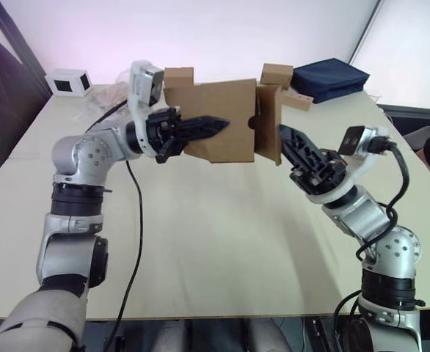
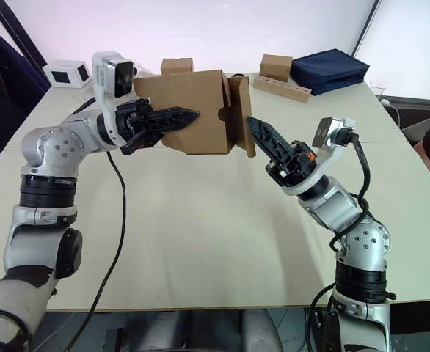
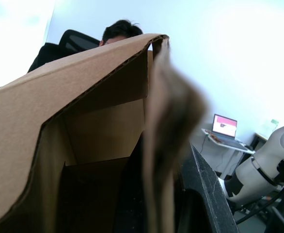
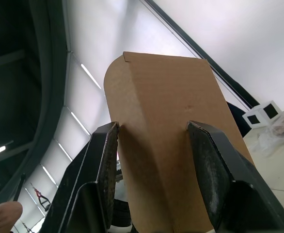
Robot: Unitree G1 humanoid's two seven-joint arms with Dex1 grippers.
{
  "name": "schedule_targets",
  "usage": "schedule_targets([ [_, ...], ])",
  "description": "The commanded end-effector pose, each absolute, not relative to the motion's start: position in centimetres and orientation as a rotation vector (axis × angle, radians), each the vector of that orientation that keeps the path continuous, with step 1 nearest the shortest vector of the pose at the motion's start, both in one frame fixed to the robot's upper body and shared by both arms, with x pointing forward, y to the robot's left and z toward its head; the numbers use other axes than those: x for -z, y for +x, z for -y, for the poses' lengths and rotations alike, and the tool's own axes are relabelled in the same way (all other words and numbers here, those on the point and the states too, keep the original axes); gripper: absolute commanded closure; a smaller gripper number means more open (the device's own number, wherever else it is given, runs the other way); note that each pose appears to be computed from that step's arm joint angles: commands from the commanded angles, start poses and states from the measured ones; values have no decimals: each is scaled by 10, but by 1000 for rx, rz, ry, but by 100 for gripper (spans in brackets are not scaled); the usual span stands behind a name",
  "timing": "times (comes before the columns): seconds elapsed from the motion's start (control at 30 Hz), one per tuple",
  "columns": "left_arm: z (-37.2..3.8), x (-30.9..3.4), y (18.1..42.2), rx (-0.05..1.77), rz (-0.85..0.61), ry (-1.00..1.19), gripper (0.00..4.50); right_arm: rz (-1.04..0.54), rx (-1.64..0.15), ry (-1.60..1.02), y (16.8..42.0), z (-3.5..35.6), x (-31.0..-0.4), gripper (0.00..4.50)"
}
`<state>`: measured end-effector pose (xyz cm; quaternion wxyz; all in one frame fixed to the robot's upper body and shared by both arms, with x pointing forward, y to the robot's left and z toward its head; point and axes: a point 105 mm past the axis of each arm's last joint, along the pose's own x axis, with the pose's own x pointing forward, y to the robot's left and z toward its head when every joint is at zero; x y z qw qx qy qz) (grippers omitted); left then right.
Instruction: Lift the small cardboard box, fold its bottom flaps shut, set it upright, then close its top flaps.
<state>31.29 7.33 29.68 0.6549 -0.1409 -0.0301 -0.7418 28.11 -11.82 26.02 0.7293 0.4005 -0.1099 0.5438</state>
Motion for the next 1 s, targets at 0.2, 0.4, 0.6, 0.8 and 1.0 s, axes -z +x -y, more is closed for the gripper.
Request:
schedule_targets([
  [0.2, -74, -312, 304, 1714, 124, -293, 450, 295, -1214, 851, 281, 106, -274, 221],
  [0.4, -74, -313, 304, 1712, 126, -296, 450, 302, -1164, 837, 286, 101, -273, 221],
  [0.6, -74, -314, 305, 1701, 133, -306, 450, 338, -1084, 833, 293, 100, -275, 221],
  [0.8, -74, -314, 306, 1695, 134, -314, 450, 385, -1025, 899, 297, 106, -280, 221],
  [1.0, -74, -313, 306, 1696, 134, -315, 450, 383, -1025, 905, 298, 102, -281, 221],
])
